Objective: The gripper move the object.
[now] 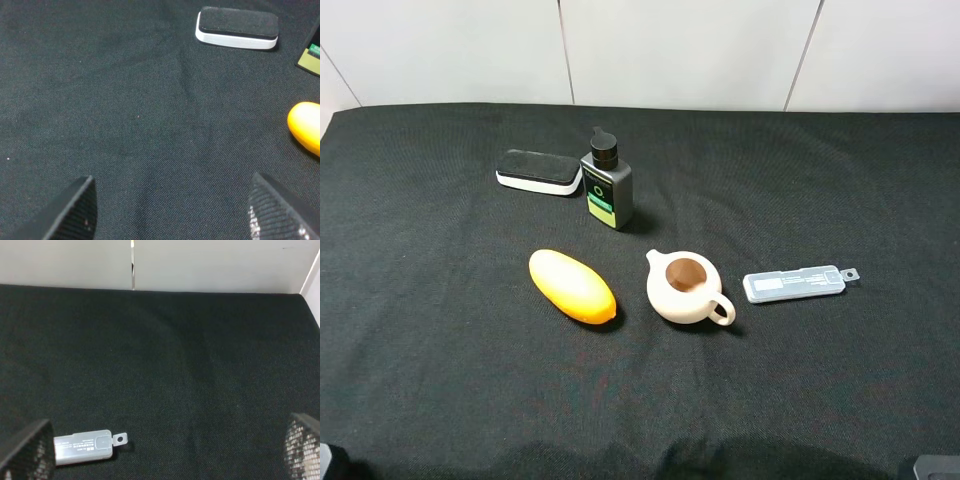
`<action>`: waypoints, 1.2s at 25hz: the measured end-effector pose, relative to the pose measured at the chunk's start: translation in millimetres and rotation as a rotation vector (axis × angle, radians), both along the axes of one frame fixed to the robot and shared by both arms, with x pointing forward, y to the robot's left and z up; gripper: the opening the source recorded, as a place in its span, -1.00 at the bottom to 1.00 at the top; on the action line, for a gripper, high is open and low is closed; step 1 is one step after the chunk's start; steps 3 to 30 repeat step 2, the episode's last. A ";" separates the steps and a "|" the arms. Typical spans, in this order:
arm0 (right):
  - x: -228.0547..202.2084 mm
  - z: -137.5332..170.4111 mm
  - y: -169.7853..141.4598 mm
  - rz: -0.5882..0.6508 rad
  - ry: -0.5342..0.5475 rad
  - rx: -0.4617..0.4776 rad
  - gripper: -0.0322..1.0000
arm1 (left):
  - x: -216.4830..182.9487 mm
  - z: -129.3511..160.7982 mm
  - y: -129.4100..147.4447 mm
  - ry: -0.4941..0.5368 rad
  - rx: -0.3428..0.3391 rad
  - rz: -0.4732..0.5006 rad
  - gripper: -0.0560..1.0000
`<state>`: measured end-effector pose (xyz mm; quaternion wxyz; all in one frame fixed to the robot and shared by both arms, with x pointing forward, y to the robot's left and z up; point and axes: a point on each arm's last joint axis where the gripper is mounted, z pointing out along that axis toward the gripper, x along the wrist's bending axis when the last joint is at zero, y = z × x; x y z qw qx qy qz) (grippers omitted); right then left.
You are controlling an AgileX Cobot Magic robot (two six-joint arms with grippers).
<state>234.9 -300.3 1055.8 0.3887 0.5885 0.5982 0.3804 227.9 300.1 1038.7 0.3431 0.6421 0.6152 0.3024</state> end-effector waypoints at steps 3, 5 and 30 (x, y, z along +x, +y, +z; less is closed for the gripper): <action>0.0 0.0 0.0 0.000 0.000 0.000 0.41 | 0.0 0.0 0.0 0.000 0.000 0.000 0.39; 0.0 0.0 0.0 0.000 0.000 0.000 0.41 | 0.0 0.0 0.0 0.000 0.000 0.000 0.39; 0.0 0.0 0.0 0.000 0.000 0.000 0.41 | 0.0 0.0 0.0 0.000 0.000 0.000 0.39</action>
